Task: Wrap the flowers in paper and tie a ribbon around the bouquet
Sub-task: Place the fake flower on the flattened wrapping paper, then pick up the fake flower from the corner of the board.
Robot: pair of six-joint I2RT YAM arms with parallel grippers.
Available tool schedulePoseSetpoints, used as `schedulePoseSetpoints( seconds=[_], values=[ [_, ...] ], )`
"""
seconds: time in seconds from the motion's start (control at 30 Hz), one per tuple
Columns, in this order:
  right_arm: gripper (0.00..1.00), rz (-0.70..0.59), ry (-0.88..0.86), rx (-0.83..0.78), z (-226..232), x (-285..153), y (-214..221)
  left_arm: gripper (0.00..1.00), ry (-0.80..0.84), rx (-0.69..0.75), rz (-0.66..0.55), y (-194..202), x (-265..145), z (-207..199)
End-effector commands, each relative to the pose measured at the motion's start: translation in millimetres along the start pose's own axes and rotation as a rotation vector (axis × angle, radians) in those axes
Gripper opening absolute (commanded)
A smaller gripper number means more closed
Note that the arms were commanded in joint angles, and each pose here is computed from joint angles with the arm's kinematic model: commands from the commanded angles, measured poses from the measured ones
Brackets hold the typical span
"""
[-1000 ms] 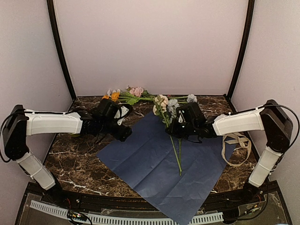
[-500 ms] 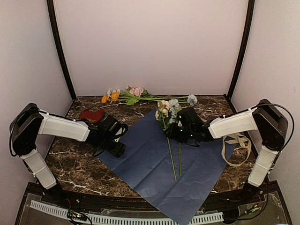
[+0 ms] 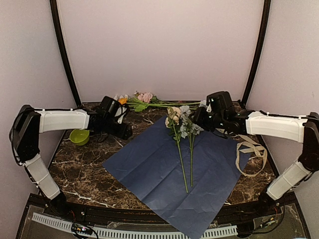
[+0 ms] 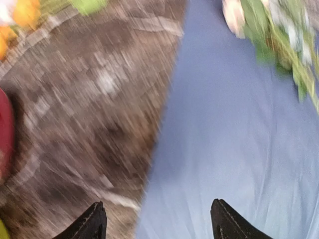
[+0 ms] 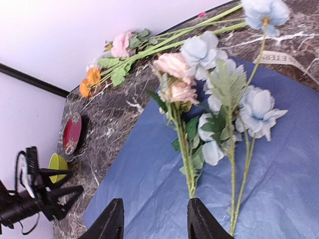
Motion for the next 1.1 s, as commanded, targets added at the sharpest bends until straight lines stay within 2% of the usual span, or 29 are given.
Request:
schedulePoseSetpoints(
  seconds=[0.0,0.13,0.23,0.33,0.5,0.7,0.9,1.0,1.03,1.07],
  values=[
    [0.44,-0.040,0.070,0.020,-15,-5,-23,0.74,-0.028,0.025,-0.120,-70,2,39],
    [0.44,-0.067,0.107,0.048,-29,-3,-39,0.74,-0.106,0.095,-0.146,-129,28,79],
    [0.44,-0.078,0.121,0.059,-34,-3,-45,0.75,-0.188,0.137,-0.121,-155,58,116],
    [0.44,-0.076,0.135,0.063,-38,-1,-47,0.76,-0.302,0.276,-0.114,-178,78,138],
    [0.44,-0.062,0.179,0.071,-47,11,-49,0.79,-0.411,0.497,-0.091,-178,115,151],
    [0.44,-0.032,0.228,0.071,-55,29,-46,0.80,-0.533,0.680,-0.008,-162,154,158],
    [0.44,-0.011,0.261,0.071,-63,38,-41,0.81,-0.625,0.765,0.029,-147,185,167],
    [0.44,-0.016,0.254,0.071,-57,41,-46,0.80,-0.656,0.787,0.003,-145,199,169],
    [0.44,0.034,0.230,0.077,-54,44,-40,0.79,-0.663,0.797,-0.008,-144,204,169],
    [0.54,0.144,0.163,0.091,-45,45,-27,0.77,-0.674,0.808,-0.023,-144,208,170]
  ],
)
Point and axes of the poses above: each gripper's point midway between its finger pads, its own x axis out along the fingers, its own z axis along the line the jaws close on, y = z × x, the point moved 5 cm from there along -x, back along the fingers, and after that the axes turned 10 degrees about x, right-handed, at the moved point
